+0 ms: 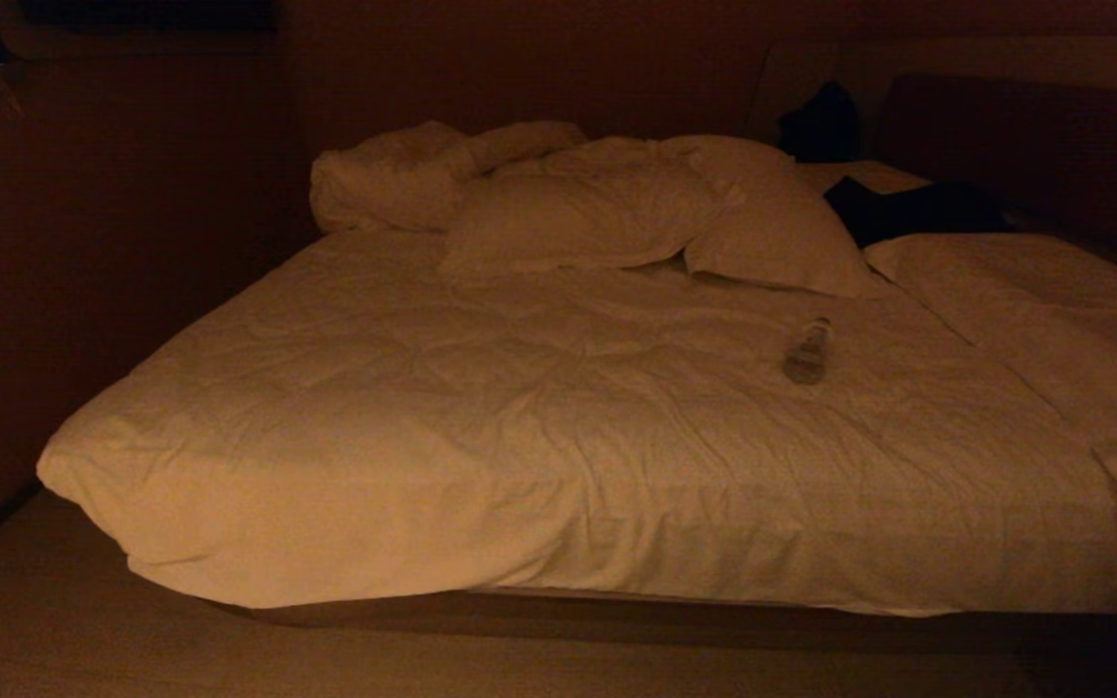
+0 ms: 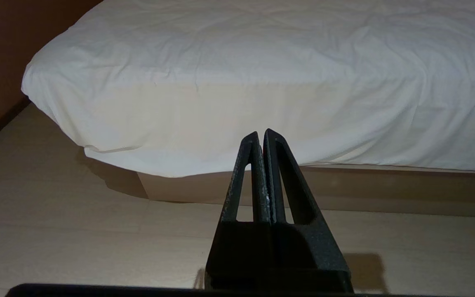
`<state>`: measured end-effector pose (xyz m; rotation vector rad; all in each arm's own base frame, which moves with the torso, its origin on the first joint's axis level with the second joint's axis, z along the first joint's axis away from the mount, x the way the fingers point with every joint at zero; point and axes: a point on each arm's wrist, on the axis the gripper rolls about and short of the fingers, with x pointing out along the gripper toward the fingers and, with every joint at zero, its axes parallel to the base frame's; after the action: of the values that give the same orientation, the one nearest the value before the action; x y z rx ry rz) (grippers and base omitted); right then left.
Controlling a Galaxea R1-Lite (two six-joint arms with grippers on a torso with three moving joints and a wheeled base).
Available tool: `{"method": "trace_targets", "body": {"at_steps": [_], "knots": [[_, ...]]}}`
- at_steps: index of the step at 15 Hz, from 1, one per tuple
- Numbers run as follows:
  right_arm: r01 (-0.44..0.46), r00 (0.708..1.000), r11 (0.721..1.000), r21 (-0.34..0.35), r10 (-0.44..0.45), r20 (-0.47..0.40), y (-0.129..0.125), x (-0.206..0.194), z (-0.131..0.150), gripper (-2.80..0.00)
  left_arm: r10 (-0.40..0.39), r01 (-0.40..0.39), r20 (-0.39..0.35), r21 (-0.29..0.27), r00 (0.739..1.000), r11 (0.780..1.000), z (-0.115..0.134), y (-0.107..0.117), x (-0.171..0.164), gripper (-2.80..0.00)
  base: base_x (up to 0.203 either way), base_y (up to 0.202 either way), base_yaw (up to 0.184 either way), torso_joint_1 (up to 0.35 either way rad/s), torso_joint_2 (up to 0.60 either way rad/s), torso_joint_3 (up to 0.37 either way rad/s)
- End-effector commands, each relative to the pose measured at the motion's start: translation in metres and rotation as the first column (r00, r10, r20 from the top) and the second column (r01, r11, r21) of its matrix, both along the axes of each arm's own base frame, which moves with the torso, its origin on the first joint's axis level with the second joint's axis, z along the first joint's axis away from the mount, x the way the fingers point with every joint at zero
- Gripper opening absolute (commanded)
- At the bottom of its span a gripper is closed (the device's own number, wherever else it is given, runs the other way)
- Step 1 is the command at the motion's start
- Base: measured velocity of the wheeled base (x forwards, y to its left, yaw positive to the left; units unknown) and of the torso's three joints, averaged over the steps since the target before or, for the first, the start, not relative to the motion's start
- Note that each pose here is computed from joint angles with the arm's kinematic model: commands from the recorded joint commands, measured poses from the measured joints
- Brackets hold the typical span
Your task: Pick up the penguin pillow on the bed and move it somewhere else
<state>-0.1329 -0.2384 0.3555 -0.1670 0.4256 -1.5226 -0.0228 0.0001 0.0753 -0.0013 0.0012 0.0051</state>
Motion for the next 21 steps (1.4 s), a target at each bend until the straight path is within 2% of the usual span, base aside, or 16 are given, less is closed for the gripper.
{"method": "trace_targets", "body": {"at_steps": [1, 5, 10, 17, 21], "knots": [[0.023, 1.000, 1.000, 0.007, -0.023, -0.008, -0.004, -0.012, -0.002, -2.80, 0.001, -0.001, 0.000, 0.000, 1.000, 1.000, 0.000, 0.000, 0.000, -2.80, 0.000, 0.000, 0.000, 0.000, 0.00, 0.000], [0.083, 0.996, 0.996, 0.011, -0.083, -0.032, -0.002, -0.033, -0.004, -2.80, 0.001, -0.001, 0.000, 0.000, 1.000, 1.000, 0.000, 0.000, 0.000, -2.80, 0.000, 0.000, 0.000, 0.000, 0.00, 0.000], [0.111, 0.993, 0.993, 0.031, -0.109, -0.050, -0.021, -0.057, -0.012, -2.80, 0.000, 0.000, 0.000, 0.000, 1.000, 1.000, 0.000, 0.000, 0.000, -2.80, 0.000, 0.000, 0.000, 0.000, 0.00, 0.000], [0.167, 0.984, 0.976, 0.143, -0.155, -0.088, -0.069, -0.097, -0.061, -2.80, 0.000, 0.000, 0.000, 0.001, 1.000, 1.000, 0.000, 0.000, 0.000, -2.80, 0.000, 0.000, 0.000, 0.000, 0.00, 0.000], [0.165, 0.983, 0.967, 0.193, -0.145, -0.112, -0.082, -0.107, -0.081, -2.80, 0.000, 0.000, 0.000, 0.000, 1.000, 1.000, 0.000, 0.000, 0.000, -2.80, 0.000, 0.000, 0.000, 0.000, 0.00, 0.000]]}}
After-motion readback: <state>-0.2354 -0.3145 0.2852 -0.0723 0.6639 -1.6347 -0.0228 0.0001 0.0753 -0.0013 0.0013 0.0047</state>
